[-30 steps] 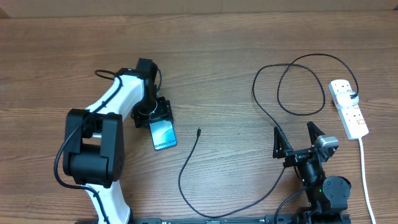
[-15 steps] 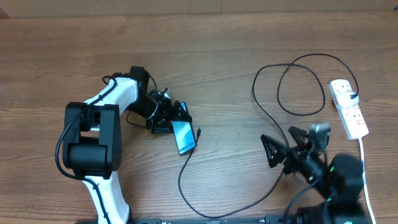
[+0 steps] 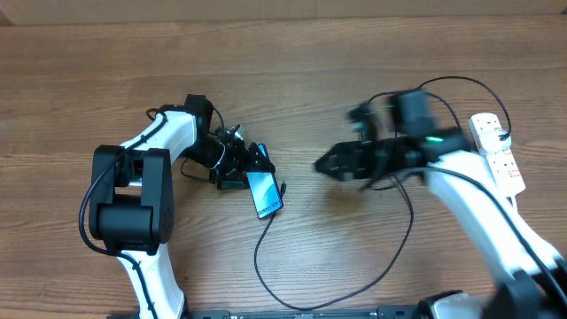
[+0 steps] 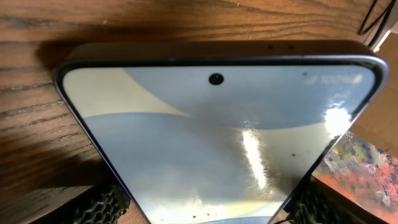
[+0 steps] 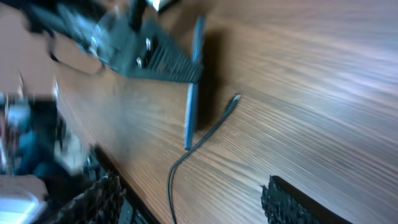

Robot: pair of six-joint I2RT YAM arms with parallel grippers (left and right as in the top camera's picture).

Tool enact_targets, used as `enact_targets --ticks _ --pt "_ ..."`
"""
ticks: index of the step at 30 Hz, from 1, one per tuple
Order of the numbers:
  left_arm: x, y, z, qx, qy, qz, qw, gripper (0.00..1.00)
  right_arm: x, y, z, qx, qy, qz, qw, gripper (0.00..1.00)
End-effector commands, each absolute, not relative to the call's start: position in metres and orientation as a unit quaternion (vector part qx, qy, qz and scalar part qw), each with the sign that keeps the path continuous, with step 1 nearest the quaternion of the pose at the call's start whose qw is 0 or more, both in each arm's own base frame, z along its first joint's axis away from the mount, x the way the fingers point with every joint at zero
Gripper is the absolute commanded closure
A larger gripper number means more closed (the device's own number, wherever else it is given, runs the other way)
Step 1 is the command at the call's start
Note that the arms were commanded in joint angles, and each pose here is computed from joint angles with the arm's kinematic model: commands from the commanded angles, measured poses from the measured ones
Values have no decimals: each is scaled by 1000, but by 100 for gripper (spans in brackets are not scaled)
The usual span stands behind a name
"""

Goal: Plug charger to phone and switch on socket

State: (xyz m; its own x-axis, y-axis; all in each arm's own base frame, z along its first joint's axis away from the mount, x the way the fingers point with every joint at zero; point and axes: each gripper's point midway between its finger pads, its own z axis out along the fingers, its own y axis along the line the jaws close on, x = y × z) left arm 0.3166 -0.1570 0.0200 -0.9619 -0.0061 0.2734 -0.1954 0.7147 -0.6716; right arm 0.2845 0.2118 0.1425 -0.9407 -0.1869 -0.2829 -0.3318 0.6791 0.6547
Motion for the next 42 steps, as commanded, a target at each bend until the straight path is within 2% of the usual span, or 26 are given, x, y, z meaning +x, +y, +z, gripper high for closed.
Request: enact_targets --ticks 1,3,9,14,15,16,18,20,21,22,26,28,29,32,36,42 --pt "309 -152 -1 46 -925 351 140 22 271 253 114 -198 905 373 61 26" --pt "308 -152 -1 46 -925 351 140 21 265 278 88 -226 900 370 44 27" --pt "308 -152 -1 46 -925 351 141 21 280 304 39 -207 920 328 55 27" --pt "308 -152 -1 46 -925 351 142 21 276 331 28 -238 907 340 70 41" --pt "308 -152 -1 46 -925 351 141 21 276 336 29 -245 903 344 76 48" --pt "308 -152 -1 46 -925 351 141 20 276 338 30 -248 902 346 79 52" --pt "309 -152 -1 46 -925 351 140 17 277 341 31 -251 900 346 87 68" --pt "309 -153 -1 46 -925 351 139 1 277 342 31 -237 904 347 82 88" --pt "309 -153 -1 45 -925 352 138 0 277 342 31 -227 906 348 78 95" --pt "310 -153 -2 44 -925 352 136 0 277 342 31 -221 908 349 75 96" --pt "312 -156 1 42 -920 365 134 0 274 343 46 -215 897 381 62 96" --pt "316 -169 21 14 -890 441 116 0 281 340 71 -200 882 422 62 96" --pt "322 -179 43 -7 -853 514 91 0 290 334 89 -183 873 447 67 96" --pt "335 -183 83 -35 -782 621 29 2 300 328 120 -160 846 505 63 96" --pt "348 -179 124 -57 -700 710 -46 13 311 324 135 -99 835 540 37 96" --pt "353 -178 127 -64 -700 709 -54 27 313 336 141 -67 834 546 29 96"
